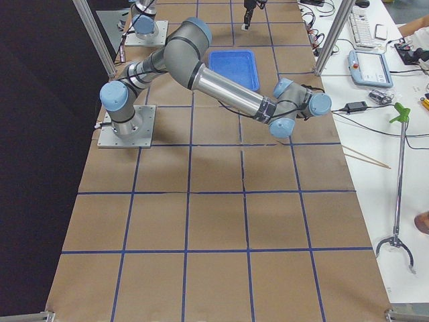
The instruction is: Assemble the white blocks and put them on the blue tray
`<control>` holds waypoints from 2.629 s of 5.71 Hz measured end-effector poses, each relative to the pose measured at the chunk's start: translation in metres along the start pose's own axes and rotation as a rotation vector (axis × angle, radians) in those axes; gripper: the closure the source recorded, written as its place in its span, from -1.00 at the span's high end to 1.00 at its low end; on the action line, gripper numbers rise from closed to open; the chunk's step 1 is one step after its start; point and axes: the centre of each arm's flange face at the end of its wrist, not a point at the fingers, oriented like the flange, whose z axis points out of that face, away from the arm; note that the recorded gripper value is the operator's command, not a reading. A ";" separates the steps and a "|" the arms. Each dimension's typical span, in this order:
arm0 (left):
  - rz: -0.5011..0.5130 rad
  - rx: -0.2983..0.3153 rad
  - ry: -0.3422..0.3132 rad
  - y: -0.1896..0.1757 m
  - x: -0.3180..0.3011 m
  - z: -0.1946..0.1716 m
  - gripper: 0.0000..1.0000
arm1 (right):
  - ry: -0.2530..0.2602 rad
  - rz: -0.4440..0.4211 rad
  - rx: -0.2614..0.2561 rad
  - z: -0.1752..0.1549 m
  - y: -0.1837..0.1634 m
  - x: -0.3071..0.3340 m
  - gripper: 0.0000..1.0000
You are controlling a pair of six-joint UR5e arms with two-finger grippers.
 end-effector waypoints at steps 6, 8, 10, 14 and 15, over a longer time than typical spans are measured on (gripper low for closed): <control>0.785 -0.033 0.005 -0.085 0.277 0.009 -0.61 | 0.013 0.035 0.022 0.059 0.051 -0.034 0.99; 0.890 -0.064 0.030 -0.087 0.329 0.035 -0.60 | 0.040 0.021 0.013 0.056 0.048 -0.030 0.97; 0.926 -0.107 0.052 -0.087 0.334 0.063 -0.52 | 0.061 0.015 0.035 0.054 0.042 -0.027 0.68; 0.910 -0.130 0.052 -0.086 0.333 0.077 0.97 | 0.068 0.006 0.038 0.053 0.039 -0.025 -0.34; 0.905 -0.125 0.050 -0.086 0.333 0.073 0.97 | 0.070 0.004 0.036 0.051 0.038 -0.024 -0.39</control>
